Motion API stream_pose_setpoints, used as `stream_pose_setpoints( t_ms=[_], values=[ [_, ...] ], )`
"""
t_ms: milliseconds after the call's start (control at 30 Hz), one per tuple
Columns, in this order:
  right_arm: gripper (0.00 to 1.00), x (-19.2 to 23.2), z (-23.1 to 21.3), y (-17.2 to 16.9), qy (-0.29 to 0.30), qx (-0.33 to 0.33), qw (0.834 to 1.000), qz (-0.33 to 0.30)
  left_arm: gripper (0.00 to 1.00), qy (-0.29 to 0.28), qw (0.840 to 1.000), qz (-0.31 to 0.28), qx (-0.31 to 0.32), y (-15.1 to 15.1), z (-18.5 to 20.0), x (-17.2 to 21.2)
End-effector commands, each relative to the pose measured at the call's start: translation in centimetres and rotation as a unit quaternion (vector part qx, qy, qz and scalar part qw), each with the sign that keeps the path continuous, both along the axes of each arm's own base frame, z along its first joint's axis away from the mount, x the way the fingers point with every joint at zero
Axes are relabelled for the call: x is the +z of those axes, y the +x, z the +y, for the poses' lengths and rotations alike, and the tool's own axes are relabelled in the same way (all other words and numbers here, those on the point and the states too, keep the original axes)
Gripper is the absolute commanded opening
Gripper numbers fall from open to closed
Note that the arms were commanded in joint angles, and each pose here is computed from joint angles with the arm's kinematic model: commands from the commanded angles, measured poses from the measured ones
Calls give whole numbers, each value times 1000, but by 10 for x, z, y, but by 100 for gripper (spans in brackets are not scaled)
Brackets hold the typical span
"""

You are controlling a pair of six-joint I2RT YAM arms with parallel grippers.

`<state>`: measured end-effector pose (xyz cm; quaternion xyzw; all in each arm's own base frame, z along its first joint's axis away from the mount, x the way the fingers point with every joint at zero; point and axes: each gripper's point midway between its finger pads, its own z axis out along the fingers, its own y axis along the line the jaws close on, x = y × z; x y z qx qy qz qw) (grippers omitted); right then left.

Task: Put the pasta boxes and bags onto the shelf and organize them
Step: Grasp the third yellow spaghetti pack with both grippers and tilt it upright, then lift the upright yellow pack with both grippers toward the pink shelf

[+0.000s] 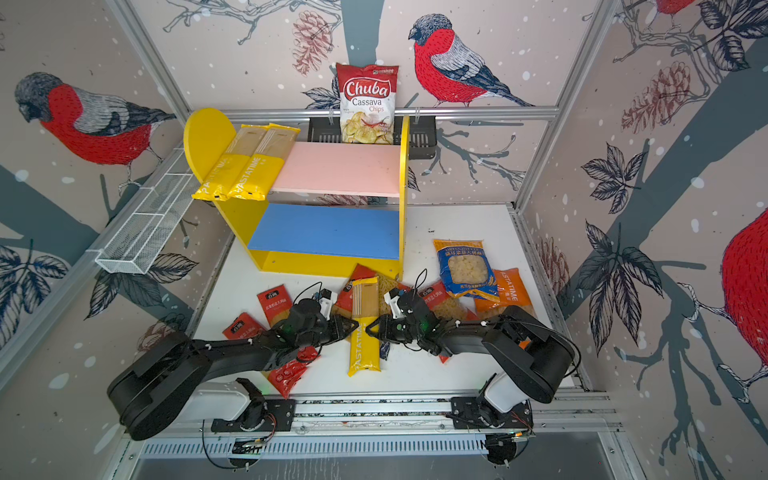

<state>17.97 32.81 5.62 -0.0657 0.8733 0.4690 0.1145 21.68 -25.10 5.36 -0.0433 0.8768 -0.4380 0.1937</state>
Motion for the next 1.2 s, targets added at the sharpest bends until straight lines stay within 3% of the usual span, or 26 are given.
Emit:
stream_pose_setpoints(
  t_ms=[0, 267, 500, 600, 800, 900, 1000, 1167],
  values=[
    [30, 20, 10, 6, 42, -1, 999, -22, 18, -6, 1000, -3, -4, 0, 0, 3],
    [11, 36, 9, 7, 58, -1, 997, -45, 19, -11, 1000, -20, 13, 10, 15, 23],
    [4, 63, 11, 3, 79, 14, 993, -84, 24, -18, 998, -62, 28, 20, 27, 62],
    [3, 84, 14, 0, 87, 27, 989, -119, 32, -39, 993, -104, 31, 22, 29, 90],
    [1, 152, 19, -7, 135, 42, 968, -208, 66, -89, 980, -177, 28, 27, 34, 153],
    [0, 191, 20, -11, 160, 51, 952, -256, 77, -111, 971, -212, 21, 28, 36, 183],
    [0, 226, 20, -15, 176, 61, 938, -293, 82, -138, 959, -245, 7, 27, 35, 213],
    [0, 272, 21, -21, 209, 76, 917, -332, 83, -188, 939, -288, -28, 20, 26, 256]
  ],
)
